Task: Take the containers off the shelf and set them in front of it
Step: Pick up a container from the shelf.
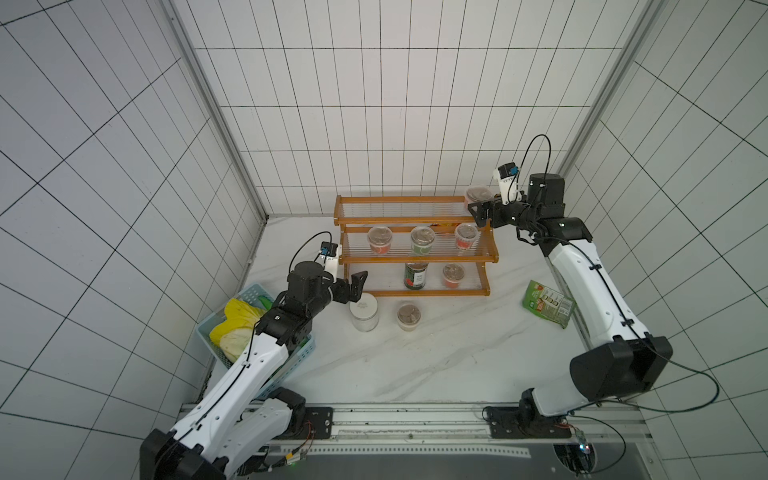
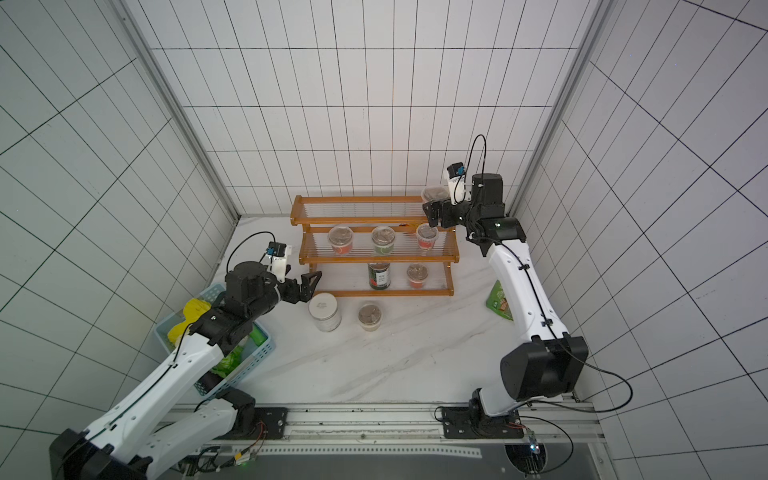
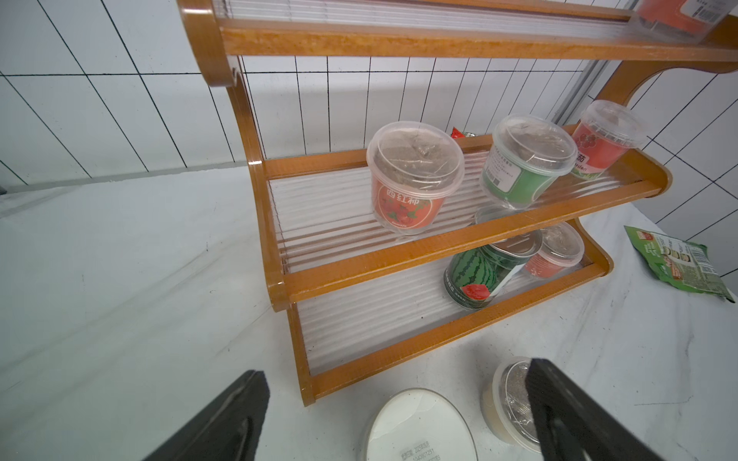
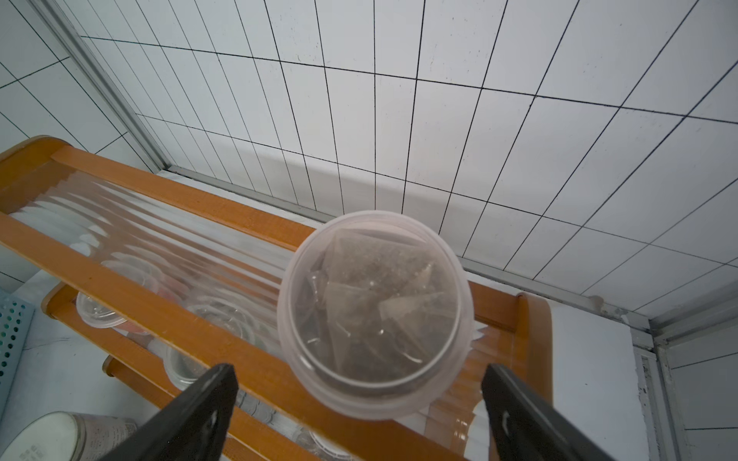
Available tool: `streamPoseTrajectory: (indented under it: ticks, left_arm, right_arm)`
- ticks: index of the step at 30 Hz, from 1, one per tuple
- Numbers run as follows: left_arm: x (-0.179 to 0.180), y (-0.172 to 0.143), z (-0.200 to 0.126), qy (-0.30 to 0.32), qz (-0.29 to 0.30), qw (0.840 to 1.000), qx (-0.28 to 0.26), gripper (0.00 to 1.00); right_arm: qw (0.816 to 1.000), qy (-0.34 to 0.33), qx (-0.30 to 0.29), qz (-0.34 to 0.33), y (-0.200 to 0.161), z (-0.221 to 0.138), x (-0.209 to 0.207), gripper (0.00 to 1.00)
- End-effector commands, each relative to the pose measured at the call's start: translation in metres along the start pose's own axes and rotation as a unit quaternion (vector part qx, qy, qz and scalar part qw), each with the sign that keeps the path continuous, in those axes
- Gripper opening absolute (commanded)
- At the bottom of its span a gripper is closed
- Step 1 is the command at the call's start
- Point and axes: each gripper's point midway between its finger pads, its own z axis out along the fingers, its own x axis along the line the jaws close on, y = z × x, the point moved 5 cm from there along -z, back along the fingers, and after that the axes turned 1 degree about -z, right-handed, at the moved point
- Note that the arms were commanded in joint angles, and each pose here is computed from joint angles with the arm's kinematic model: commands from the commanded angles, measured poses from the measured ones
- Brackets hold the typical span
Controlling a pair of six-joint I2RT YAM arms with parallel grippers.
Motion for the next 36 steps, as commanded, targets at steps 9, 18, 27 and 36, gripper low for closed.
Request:
streamPoseTrajectory:
  ticks: [9,18,27,36]
  left_arm:
    - [-0.006,0.012,-0.002,-0.024,0.0,1.0,-0.019,0.98]
    - [-0.006,0.011,0.001,-0.026,0.003,1.0,-0.014,0.99]
    - [-0.004,0.008,0.003,-0.022,0.004,1.0,-0.007,0.99]
    - [-0.003,0.006,0.007,-0.022,0.004,1.0,0.0,0.98]
  right_arm:
    - [1.0,0.002,-0.016,-0.013,0.013,0.026,-0.012,0.99]
    - [0.999,0.003,-0.035,-0.019,0.024,0.038,-0.016,0.91]
    - [0.999,0.01,-0.033,-0.022,0.022,0.042,-0.016,0.8]
    - [0.999,0.018,-0.043,-0.028,0.026,0.027,-0.009,0.73]
